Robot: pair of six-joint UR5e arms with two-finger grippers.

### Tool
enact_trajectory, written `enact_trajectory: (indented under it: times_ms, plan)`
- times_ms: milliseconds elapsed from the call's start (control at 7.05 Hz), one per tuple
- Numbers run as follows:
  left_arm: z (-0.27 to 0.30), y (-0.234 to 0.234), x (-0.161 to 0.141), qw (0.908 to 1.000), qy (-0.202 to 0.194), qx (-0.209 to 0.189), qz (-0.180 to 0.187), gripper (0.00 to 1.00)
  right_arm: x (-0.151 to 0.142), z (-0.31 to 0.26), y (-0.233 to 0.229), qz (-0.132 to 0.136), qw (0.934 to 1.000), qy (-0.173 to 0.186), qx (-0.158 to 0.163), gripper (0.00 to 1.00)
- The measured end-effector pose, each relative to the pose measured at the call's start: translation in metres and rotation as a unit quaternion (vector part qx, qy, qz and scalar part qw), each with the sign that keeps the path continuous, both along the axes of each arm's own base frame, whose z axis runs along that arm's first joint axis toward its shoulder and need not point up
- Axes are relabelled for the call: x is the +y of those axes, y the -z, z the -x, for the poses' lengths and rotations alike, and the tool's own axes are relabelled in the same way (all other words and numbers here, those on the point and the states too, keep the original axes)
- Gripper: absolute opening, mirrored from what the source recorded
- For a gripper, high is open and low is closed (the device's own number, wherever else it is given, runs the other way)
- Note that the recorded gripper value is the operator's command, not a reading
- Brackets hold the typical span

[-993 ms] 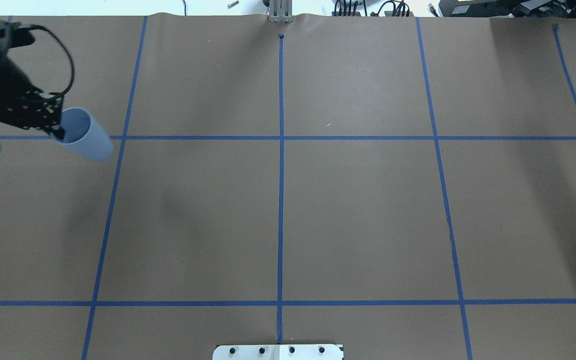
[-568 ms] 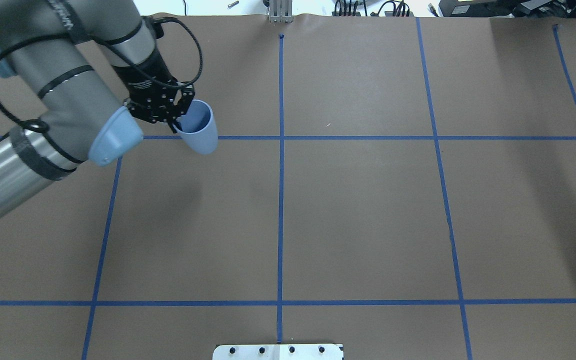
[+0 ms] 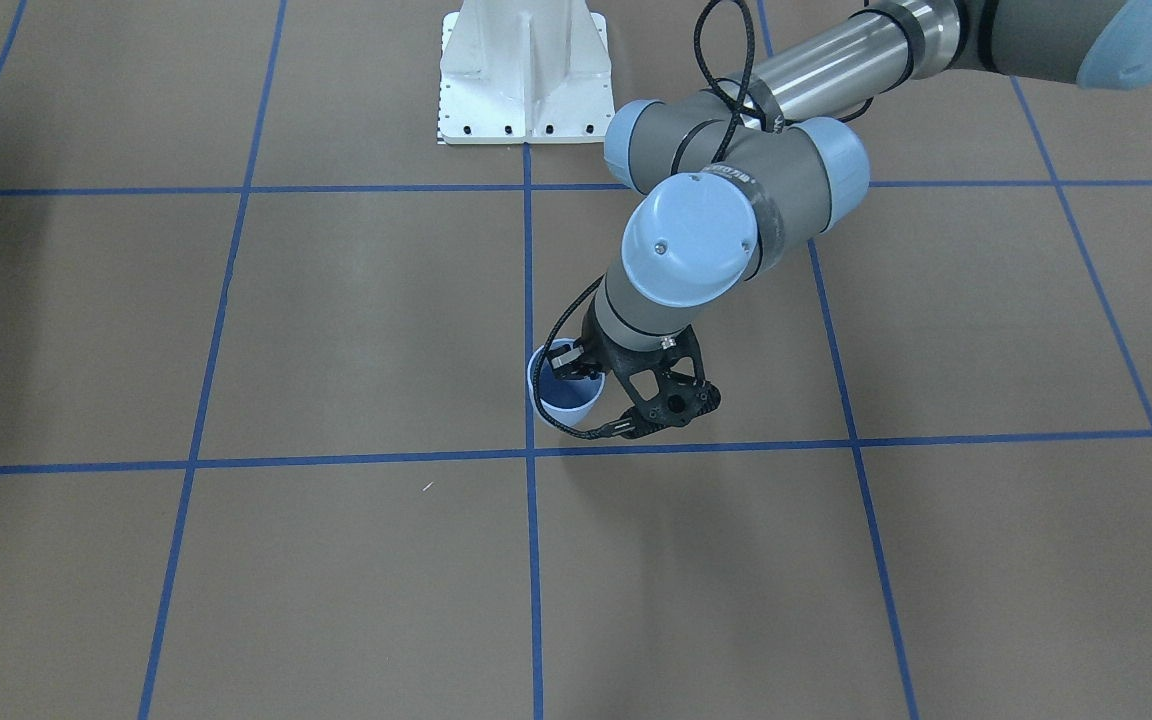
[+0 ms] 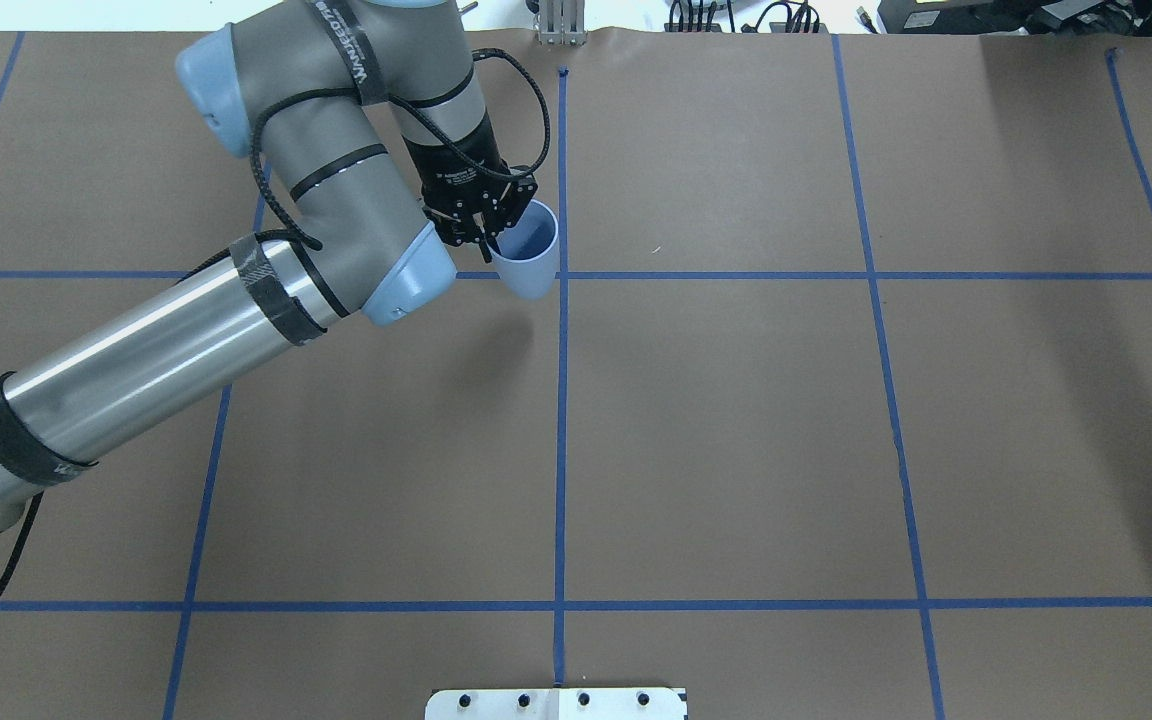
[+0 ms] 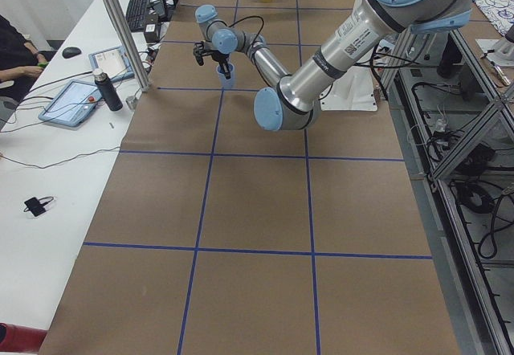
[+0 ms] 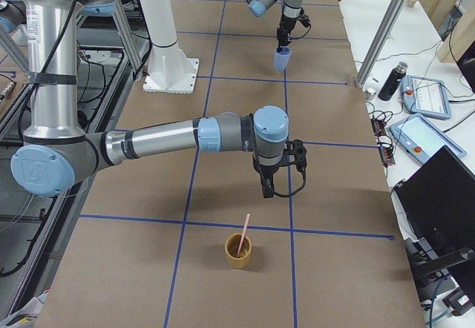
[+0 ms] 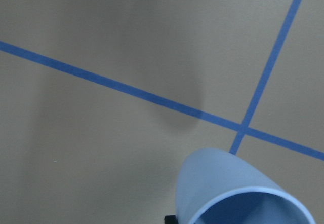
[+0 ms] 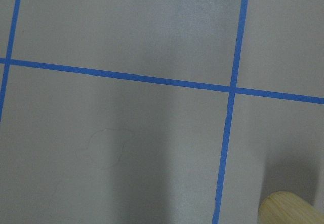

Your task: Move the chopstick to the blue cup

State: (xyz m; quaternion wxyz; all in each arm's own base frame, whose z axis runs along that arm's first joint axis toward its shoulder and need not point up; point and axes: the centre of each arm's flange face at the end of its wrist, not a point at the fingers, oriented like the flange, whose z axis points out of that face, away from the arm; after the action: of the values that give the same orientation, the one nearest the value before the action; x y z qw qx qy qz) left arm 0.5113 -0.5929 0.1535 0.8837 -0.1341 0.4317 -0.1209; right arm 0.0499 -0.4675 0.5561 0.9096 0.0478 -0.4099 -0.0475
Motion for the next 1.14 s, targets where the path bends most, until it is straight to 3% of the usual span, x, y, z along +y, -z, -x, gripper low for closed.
enact_trajectory:
  times_ms: [568,709,851,993,1135]
  plan:
    - [-0.037,-0.006,0.016,0.9998,-0.016,0.004,-0.011,0.04,0.0,0.0,-0.001,0.002,1.0,0.0,-0.001,1.0]
    - [-0.04,-0.007,0.017,0.9997,-0.014,0.004,-0.017,0.71,0.0,0.0,-0.001,0.002,1.0,0.0,-0.001,1.0]
    - [-0.042,-0.006,0.018,0.9997,-0.012,0.004,-0.021,0.91,0.0,0.0,-0.001,0.002,1.0,0.0,0.0,1.0]
    - [-0.043,-0.003,0.018,0.9996,-0.004,0.004,-0.026,0.98,0.0,0.0,0.0,0.001,1.0,0.0,0.0,1.0]
    - [-0.042,-0.001,0.017,0.9994,0.004,0.005,-0.034,0.98,-0.001,0.0,0.0,0.001,1.0,0.0,0.0,1.0]
